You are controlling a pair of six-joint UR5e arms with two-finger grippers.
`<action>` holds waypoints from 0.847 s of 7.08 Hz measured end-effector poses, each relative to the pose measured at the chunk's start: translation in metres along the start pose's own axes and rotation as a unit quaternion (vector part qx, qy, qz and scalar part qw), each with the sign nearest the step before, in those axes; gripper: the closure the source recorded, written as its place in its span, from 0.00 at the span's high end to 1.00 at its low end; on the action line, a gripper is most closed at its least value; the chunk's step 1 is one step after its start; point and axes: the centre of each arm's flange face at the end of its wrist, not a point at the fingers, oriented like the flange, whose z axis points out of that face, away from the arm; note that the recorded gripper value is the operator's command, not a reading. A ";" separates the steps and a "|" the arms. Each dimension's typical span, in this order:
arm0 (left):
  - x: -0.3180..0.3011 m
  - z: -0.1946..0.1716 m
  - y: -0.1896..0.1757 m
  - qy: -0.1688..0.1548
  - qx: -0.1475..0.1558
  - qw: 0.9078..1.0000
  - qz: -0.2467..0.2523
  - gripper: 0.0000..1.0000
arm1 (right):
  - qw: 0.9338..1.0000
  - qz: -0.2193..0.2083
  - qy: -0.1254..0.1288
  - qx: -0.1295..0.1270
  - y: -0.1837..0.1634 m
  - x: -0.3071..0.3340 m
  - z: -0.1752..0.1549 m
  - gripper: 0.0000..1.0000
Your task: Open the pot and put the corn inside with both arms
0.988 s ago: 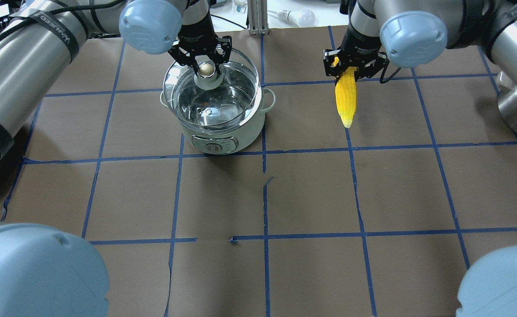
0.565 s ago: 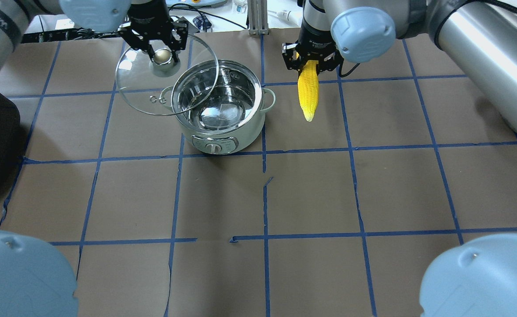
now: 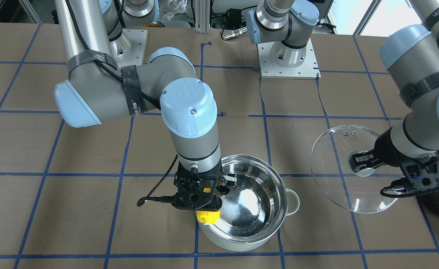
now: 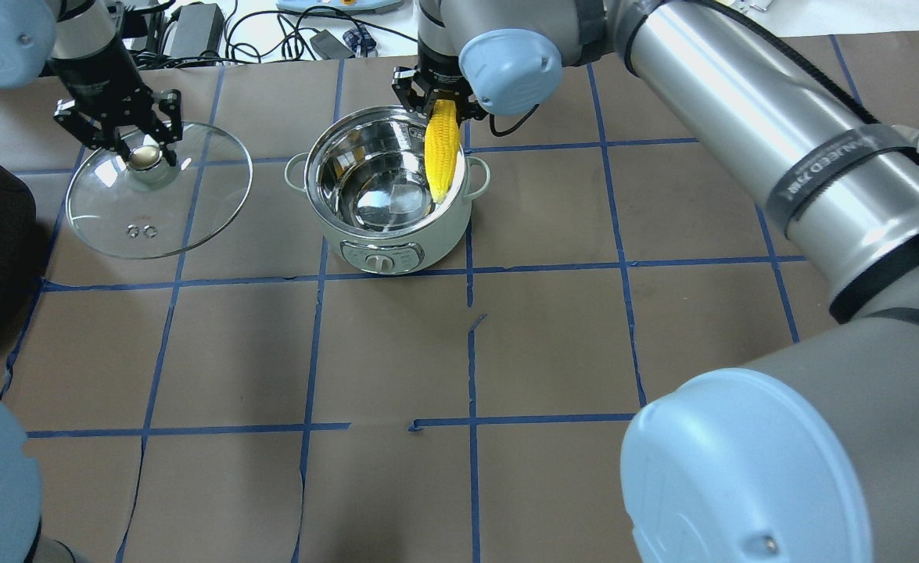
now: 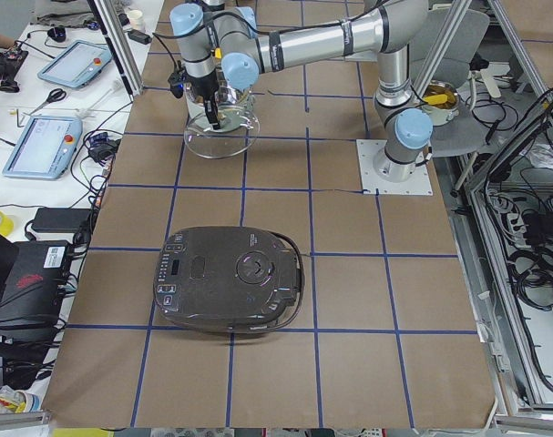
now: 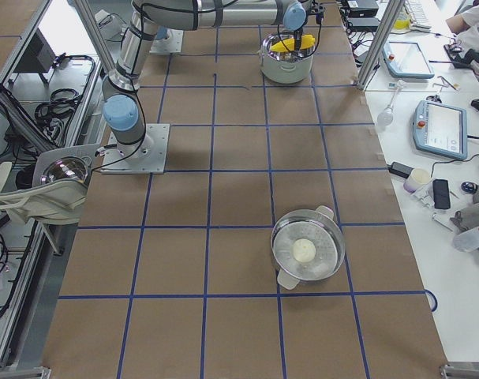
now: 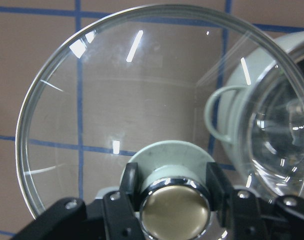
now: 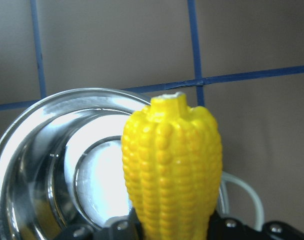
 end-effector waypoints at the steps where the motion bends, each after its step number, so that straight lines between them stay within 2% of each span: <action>1: -0.025 0.023 0.005 0.001 0.000 1.000 0.020 0.00 | 1.000 -0.006 -0.009 0.011 -0.002 -0.016 0.013 0.42; 2: -0.039 0.044 0.013 0.001 0.002 0.999 0.037 0.00 | 1.000 -0.013 -0.015 0.019 -0.002 -0.024 0.024 0.99; 5: -0.051 0.111 0.038 -0.002 0.044 0.998 0.055 0.00 | 0.999 -0.033 -0.021 0.017 0.011 -0.027 0.038 1.00; 6: -0.047 0.126 0.041 0.012 0.054 0.997 0.063 0.00 | 0.999 -0.035 -0.023 0.016 0.016 -0.028 0.034 1.00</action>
